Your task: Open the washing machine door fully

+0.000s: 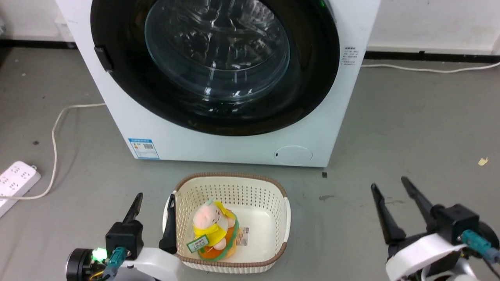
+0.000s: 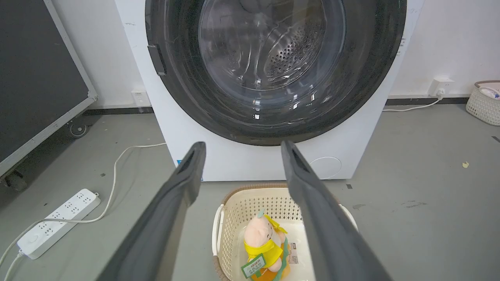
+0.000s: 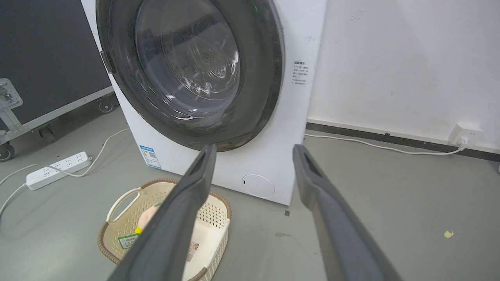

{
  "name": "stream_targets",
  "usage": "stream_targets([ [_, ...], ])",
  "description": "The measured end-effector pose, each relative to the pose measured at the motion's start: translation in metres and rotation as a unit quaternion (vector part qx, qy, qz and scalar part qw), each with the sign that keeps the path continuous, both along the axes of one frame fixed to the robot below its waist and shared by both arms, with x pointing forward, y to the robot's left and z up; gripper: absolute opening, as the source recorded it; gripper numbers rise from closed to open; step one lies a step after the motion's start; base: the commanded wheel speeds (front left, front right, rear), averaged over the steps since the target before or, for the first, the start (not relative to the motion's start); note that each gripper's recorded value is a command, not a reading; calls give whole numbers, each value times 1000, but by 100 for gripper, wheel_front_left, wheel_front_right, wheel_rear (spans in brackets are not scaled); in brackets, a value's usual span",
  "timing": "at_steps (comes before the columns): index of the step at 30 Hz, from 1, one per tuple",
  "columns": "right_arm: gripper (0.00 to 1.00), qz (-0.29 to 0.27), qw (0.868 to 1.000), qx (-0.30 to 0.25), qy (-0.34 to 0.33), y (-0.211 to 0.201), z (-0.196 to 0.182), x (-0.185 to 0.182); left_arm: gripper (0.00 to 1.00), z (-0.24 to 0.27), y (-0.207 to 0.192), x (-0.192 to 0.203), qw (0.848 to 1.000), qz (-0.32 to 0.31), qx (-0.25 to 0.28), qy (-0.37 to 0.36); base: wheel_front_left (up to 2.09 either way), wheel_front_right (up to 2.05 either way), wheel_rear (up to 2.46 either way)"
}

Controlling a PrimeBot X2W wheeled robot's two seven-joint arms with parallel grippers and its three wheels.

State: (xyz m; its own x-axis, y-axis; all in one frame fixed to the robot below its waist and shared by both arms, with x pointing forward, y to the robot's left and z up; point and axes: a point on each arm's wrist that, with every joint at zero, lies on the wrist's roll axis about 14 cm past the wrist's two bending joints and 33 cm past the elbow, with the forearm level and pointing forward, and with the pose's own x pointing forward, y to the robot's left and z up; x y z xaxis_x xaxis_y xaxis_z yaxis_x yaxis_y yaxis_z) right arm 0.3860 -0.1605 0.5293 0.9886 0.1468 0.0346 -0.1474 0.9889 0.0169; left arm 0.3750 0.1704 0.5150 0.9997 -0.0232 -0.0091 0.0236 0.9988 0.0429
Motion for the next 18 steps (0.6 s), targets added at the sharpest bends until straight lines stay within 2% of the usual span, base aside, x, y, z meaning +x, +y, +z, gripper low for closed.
stream_targets([
  [8,100,8,1000,24,-17,-1,11,20,100,0,-5,10,1000,-7,-4,-4,0,0,0],
  [18,100,16,996,87,-27,-3,26,65,100,-6,-8,23,1000,-9,-10,-5,0,0,0],
])
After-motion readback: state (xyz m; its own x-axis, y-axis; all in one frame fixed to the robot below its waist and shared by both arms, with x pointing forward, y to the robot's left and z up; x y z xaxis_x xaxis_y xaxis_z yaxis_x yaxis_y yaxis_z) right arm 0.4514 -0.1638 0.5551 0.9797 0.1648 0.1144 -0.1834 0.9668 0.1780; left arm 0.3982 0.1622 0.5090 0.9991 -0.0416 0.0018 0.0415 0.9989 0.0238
